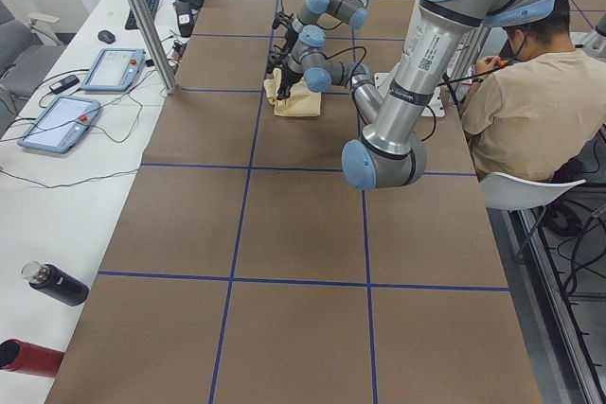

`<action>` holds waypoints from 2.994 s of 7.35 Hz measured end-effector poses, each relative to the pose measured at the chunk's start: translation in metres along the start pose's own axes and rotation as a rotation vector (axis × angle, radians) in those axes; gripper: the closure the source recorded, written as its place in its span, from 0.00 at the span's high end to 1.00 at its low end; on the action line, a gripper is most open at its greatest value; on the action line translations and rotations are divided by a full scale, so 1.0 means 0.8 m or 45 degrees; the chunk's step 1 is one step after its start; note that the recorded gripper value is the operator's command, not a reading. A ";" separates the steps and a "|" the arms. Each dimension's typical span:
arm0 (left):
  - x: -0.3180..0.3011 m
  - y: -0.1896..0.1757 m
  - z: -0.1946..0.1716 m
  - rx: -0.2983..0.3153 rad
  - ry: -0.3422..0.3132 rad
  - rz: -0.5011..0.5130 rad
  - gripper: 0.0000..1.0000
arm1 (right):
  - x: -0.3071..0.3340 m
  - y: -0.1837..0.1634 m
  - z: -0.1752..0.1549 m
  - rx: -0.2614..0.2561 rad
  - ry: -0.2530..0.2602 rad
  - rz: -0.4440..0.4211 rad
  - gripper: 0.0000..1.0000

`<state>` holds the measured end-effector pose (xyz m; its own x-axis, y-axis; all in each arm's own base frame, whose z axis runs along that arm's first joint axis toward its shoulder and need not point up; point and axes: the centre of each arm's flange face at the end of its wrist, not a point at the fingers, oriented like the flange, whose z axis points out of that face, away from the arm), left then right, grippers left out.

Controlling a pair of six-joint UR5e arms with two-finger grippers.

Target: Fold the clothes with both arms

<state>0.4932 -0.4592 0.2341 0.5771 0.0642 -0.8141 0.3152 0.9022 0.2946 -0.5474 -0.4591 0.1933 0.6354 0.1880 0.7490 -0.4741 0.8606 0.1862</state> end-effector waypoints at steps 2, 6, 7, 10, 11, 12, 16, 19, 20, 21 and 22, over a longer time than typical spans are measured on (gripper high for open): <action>-0.022 -0.015 -0.022 -0.022 0.035 0.130 1.00 | -0.011 0.001 -0.008 -0.059 -0.025 -0.005 0.95; -0.053 -0.013 -0.032 -0.052 0.035 0.205 1.00 | -0.024 0.100 0.031 -0.059 0.050 -0.109 0.43; -0.053 -0.013 -0.032 -0.052 0.036 0.205 1.00 | -0.025 0.098 0.039 -0.053 0.063 -0.119 0.40; -0.053 -0.013 -0.033 -0.052 0.037 0.206 1.00 | -0.059 0.021 0.073 0.020 0.109 -0.104 0.26; -0.053 -0.013 -0.033 -0.052 0.037 0.206 1.00 | -0.072 -0.024 0.101 0.057 0.123 -0.080 0.40; -0.052 -0.012 -0.033 -0.053 0.038 0.205 1.00 | -0.073 -0.071 0.120 0.080 0.123 -0.069 0.99; -0.045 -0.013 -0.050 -0.059 0.065 0.200 1.00 | -0.032 -0.182 0.064 -0.093 0.035 -0.079 1.00; -0.073 -0.027 -0.114 -0.083 -0.018 0.261 1.00 | 0.146 -0.225 -0.039 -0.261 0.045 -0.280 1.00; -0.112 -0.036 -0.142 -0.090 -0.060 0.328 1.00 | 0.229 -0.238 -0.065 -0.300 0.037 -0.365 1.00; -0.166 -0.054 -0.167 -0.099 -0.104 0.420 1.00 | 0.310 -0.253 -0.080 -0.337 0.037 -0.455 1.00; -0.235 -0.081 -0.192 -0.112 -0.156 0.534 1.00 | 0.400 -0.271 -0.089 -0.378 0.042 -0.548 1.00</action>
<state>0.2486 -0.4637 0.2908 0.7282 0.3862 -0.5662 -0.0279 0.8421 0.5386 -0.1981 -0.5517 0.3470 0.7560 -0.2018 0.6227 0.0246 0.9594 0.2810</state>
